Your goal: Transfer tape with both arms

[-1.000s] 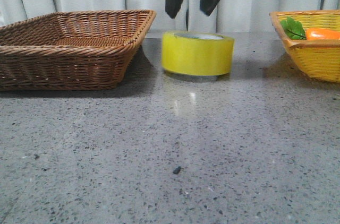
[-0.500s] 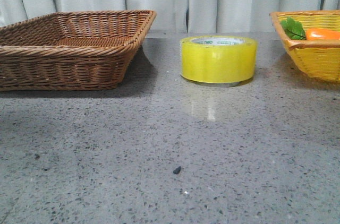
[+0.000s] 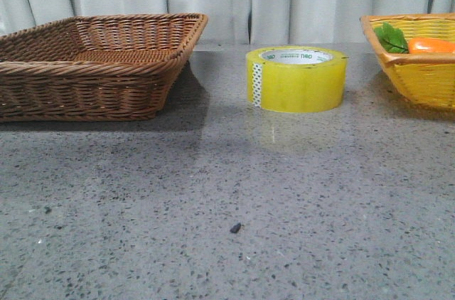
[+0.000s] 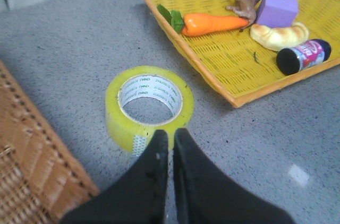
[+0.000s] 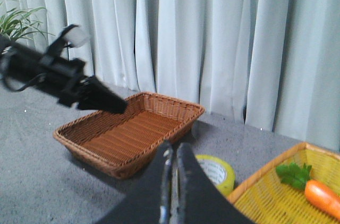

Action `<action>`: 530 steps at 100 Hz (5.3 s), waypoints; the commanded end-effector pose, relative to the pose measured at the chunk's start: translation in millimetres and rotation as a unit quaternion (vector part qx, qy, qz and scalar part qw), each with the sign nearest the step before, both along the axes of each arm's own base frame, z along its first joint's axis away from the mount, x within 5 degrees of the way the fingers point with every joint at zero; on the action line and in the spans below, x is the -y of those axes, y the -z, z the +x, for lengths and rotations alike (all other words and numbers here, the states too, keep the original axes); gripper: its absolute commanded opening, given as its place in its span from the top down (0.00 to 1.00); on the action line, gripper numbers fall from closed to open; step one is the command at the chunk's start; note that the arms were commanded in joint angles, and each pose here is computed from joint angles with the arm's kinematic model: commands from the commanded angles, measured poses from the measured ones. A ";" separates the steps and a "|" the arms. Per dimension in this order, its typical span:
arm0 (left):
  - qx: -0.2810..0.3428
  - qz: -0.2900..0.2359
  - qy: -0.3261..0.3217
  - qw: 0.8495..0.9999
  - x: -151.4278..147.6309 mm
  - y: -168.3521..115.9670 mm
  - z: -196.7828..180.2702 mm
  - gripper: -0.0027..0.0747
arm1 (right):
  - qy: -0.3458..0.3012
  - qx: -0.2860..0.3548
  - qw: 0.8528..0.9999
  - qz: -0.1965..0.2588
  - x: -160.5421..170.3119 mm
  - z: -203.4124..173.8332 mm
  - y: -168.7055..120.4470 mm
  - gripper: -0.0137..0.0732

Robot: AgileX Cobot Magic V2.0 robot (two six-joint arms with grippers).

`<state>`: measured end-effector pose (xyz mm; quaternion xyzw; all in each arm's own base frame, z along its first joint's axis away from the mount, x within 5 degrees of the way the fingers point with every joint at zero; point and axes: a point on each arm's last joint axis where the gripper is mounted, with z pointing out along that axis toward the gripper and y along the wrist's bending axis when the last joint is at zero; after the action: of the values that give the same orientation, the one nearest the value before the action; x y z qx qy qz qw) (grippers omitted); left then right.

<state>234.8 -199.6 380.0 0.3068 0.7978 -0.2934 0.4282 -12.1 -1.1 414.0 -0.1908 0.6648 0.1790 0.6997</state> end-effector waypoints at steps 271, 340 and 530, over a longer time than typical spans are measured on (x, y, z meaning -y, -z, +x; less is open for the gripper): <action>0.102 -0.009 -0.188 0.977 -112.1 -74.9 37.6 0.65 | 0.008 -0.007 1.000 -0.004 1.4 -0.4 16.0 0.92; 0.256 -0.044 -0.252 0.932 -166.7 13.8 -151.4 0.99 | 0.084 0.082 0.992 -0.051 19.1 -8.0 56.0 0.92; 0.158 -0.038 -0.308 0.938 -182.5 195.1 -184.7 0.99 | 0.084 0.081 0.992 -0.052 18.9 -7.6 56.6 0.92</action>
<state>50.7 -17.2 183.3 0.0832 0.7815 -0.1125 0.6080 -15.5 -17.8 345.4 -0.1920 0.6657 0.0738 0.7173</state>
